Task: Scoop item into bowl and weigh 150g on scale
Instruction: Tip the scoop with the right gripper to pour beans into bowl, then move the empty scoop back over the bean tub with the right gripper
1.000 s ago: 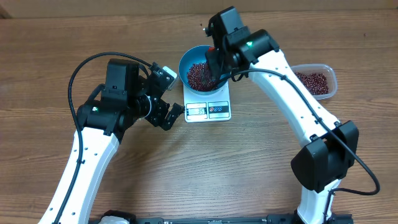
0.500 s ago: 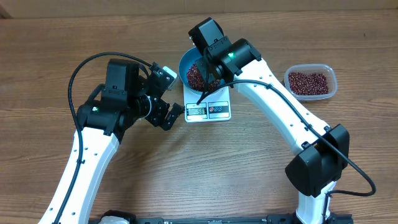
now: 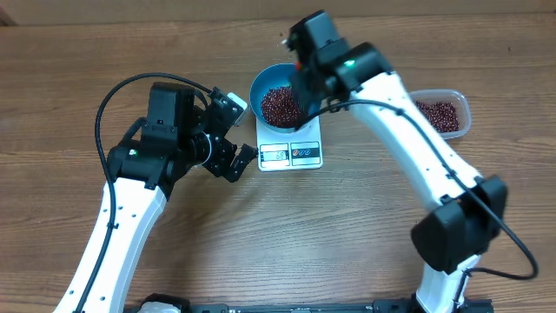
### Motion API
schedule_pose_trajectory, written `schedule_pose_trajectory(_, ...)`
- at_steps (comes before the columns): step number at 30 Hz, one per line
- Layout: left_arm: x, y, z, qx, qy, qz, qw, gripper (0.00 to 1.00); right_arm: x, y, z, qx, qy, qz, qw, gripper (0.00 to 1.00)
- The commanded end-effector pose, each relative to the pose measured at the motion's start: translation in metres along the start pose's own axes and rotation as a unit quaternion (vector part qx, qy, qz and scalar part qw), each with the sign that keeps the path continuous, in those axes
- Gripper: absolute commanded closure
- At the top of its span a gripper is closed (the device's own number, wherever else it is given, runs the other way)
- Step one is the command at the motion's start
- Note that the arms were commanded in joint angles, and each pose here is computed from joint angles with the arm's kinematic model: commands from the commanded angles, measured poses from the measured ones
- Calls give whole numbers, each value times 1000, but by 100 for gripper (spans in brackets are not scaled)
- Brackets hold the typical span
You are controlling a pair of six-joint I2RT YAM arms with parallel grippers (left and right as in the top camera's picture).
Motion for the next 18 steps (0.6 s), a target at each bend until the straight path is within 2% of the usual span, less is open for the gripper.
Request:
schedule_pose_trajectory(1,-3,1,-3,-4,-5,14,1000,1,-17,-35,-76,-44,-71,45,996,96)
schedule_pose_trajectory(10,-3,1,-3,-4,-5,14,1000,0,23,-160,-144,-5,-63,187,980,96)
schedule_pose_trajectory(12,-3,1,-3,-4,-5,14,1000,1,43,-192,-148,20,-34,220,975,96)
schedule_pose_trajectory(18,-3,1,-3,-4,-5,14,1000,0,79,-237,-130,45,34,266,962,96)
Point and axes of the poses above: each gripper's point midway between its finger pads, its own z axis out along the fingers, its own y axis along the line the jaws close on, x = y × z, the point moved 7 cm from there along -z, back along the fingers, and after that the axes turned 6 degrees about z, right-handed, at the moved point
